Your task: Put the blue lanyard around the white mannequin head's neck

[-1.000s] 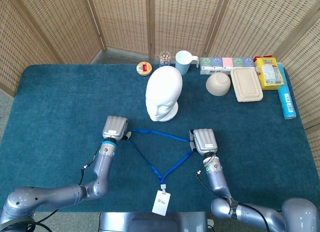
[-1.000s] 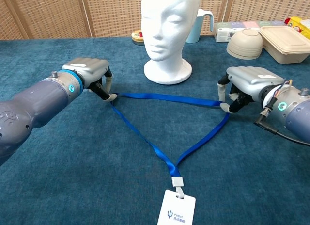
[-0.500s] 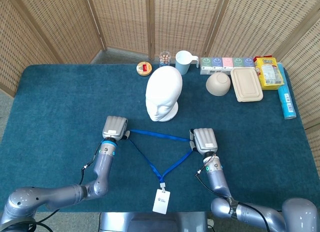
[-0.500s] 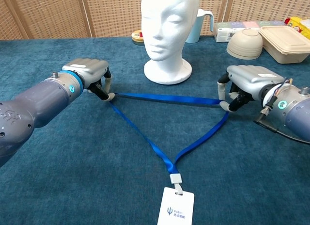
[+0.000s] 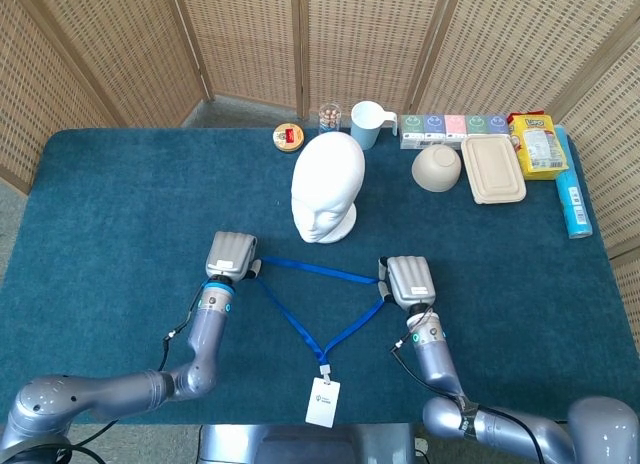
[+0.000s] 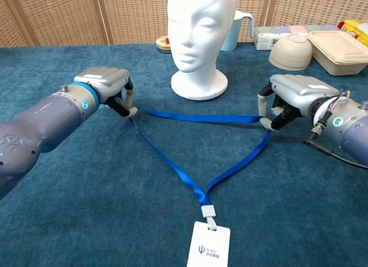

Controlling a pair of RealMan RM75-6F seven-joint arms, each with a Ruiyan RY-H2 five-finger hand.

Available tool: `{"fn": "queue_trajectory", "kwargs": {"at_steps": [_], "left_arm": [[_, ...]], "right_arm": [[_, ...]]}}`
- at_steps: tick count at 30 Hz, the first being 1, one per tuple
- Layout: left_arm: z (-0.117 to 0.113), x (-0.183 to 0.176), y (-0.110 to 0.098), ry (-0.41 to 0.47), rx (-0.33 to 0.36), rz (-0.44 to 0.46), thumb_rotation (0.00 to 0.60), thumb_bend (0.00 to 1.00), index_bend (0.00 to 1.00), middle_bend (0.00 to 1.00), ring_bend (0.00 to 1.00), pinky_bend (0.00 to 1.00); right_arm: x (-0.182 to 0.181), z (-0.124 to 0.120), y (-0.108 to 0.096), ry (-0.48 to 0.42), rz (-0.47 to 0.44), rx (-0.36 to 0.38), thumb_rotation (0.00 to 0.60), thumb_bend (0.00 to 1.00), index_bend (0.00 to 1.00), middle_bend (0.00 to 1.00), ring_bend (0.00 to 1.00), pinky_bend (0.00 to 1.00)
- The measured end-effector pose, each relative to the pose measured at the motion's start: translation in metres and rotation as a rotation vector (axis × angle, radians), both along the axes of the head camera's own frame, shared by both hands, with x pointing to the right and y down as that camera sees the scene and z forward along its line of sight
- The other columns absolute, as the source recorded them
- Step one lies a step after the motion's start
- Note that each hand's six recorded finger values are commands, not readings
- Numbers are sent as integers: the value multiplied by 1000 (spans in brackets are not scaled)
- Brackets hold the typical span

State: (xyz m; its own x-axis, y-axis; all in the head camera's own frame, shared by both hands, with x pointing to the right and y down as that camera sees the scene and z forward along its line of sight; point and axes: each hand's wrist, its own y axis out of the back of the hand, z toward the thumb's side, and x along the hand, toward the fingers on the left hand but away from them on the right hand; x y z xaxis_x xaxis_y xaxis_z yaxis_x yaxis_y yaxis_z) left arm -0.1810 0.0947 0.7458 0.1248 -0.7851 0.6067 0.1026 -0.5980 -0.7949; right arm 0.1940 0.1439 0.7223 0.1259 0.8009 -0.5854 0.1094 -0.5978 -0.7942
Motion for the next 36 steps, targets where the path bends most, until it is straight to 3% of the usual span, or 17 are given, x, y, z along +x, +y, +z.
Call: {"fn": "queue_trajectory", "kwargs": {"at_steps": [9, 15, 28, 36], "left_arm": [[-21, -8, -2, 59, 47, -7, 468, 401, 605, 932, 1000, 1000], [-41, -15, -9, 83, 117, -11, 468, 401, 605, 935, 1000, 1000], [-134, -11, -18, 287, 250, 31, 470, 400, 605, 935, 1000, 1000], [-178, -9, -27, 329, 330, 45, 471, 400, 605, 936, 1000, 1000]], "right_arm": [[-9, -20, -1, -70, -7, 24, 585, 504, 635, 958, 1000, 1000], [-21, -45, -5, -138, -22, 58, 581, 503, 637, 959, 1000, 1000], [-32, -118, -29, -284, -27, 125, 582, 504, 645, 964, 1000, 1000], [-30, -144, -45, -327, -12, 151, 582, 505, 648, 966, 1000, 1000]]}}
